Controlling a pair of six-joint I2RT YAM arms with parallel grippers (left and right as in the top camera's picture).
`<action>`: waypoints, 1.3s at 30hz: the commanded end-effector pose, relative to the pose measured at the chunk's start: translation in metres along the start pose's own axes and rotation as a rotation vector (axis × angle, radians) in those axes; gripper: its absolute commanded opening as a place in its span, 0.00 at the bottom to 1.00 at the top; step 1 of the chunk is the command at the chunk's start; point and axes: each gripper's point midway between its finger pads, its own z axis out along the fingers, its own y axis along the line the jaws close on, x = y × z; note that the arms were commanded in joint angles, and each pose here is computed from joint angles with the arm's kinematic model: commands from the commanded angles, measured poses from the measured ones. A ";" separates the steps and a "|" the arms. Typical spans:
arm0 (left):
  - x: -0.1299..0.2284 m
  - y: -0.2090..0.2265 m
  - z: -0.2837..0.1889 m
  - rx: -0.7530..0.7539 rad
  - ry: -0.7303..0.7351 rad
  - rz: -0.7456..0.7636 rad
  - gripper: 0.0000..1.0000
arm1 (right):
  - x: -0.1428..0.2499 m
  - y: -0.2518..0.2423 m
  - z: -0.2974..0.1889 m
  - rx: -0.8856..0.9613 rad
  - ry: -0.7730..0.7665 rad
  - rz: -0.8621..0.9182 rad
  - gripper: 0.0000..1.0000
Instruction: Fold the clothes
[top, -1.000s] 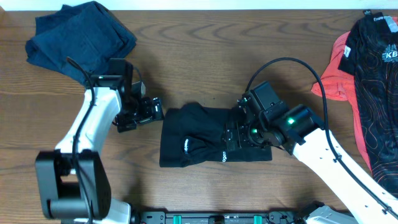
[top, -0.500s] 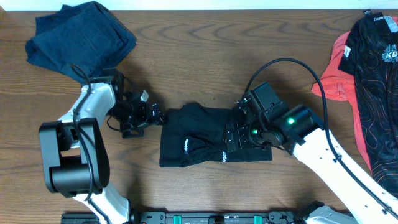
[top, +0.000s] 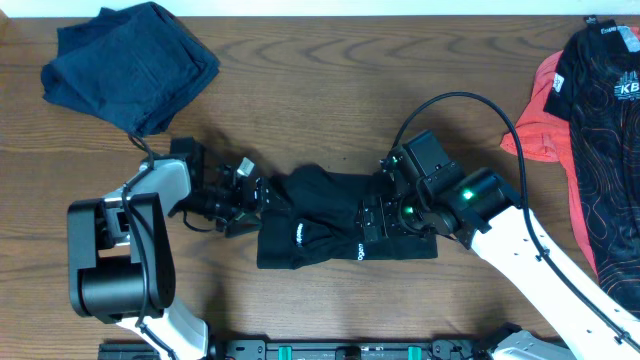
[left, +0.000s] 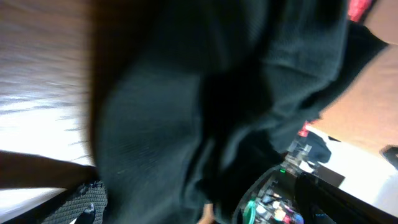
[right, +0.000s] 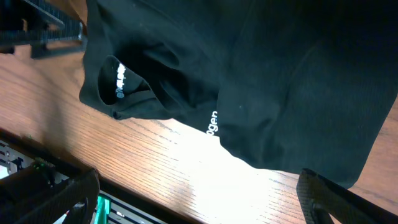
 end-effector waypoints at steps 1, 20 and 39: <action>0.029 0.030 0.026 -0.070 0.090 -0.027 0.98 | -0.004 0.003 -0.004 -0.008 -0.023 -0.023 0.99; 0.013 0.024 0.057 -0.152 0.042 -0.010 0.85 | -0.001 0.001 -0.004 -0.001 -0.007 -0.020 0.99; -0.011 0.035 0.053 -0.236 -0.056 -0.033 0.06 | 0.005 -0.002 -0.004 0.012 0.016 -0.014 0.99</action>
